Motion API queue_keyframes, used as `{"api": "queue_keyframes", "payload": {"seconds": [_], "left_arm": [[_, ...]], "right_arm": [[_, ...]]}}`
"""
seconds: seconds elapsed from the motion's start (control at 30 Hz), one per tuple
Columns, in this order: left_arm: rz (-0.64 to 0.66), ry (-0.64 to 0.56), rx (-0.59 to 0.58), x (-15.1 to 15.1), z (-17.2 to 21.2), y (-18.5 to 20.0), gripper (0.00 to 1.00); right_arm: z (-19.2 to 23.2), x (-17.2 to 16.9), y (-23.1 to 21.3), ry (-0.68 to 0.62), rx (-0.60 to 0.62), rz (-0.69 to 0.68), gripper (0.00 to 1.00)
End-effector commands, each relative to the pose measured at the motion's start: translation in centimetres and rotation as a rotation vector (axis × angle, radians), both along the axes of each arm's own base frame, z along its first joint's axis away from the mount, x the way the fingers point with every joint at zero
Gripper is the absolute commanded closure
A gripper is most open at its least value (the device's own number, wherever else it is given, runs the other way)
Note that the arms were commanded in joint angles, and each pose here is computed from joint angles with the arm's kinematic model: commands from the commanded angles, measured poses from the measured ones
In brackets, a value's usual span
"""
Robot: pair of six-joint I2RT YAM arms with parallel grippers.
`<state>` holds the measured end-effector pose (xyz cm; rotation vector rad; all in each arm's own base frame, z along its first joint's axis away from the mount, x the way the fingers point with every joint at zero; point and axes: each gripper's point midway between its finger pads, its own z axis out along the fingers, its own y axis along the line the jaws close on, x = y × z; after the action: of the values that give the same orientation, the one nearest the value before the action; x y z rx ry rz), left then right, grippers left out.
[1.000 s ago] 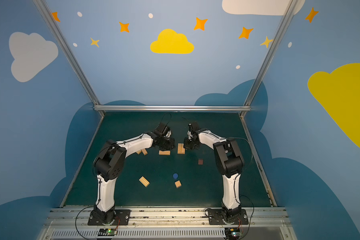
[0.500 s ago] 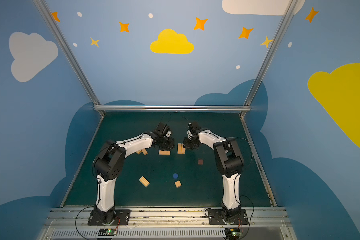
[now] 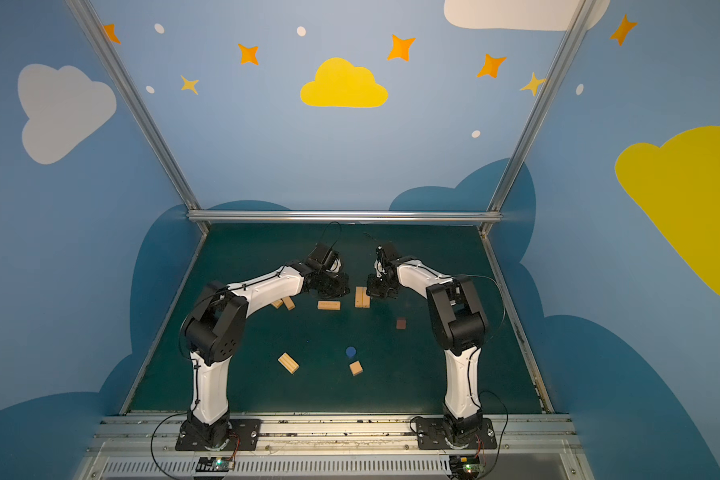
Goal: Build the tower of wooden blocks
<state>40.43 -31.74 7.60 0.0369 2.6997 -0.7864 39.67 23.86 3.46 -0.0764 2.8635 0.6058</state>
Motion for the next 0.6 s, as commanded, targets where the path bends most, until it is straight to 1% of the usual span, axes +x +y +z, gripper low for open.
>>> {"api": "queue_keyframes", "payload": {"seconds": [0.0, 0.33, 0.43, 0.57], "left_arm": [[-0.001, -0.026, -0.002, 0.0, 1.3, 0.2, 0.93], [-0.001, -0.044, -0.014, 0.1, 2.3, 0.1, 0.94], [0.001, -0.068, -0.03, 0.2, 3.8, 0.1, 0.94], [-0.005, -0.124, -0.044, 0.1, 7.0, 0.3, 0.94]], "right_arm": [[0.1, 0.1, 0.3, 0.012, 0.006, 0.009, 1.0], [0.8, 0.2, 0.1, -0.001, -0.001, 0.005, 1.0], [1.7, 0.2, -0.1, -0.018, -0.009, -0.002, 1.0], [3.5, 0.1, -0.4, -0.056, -0.018, -0.008, 1.0]]}}
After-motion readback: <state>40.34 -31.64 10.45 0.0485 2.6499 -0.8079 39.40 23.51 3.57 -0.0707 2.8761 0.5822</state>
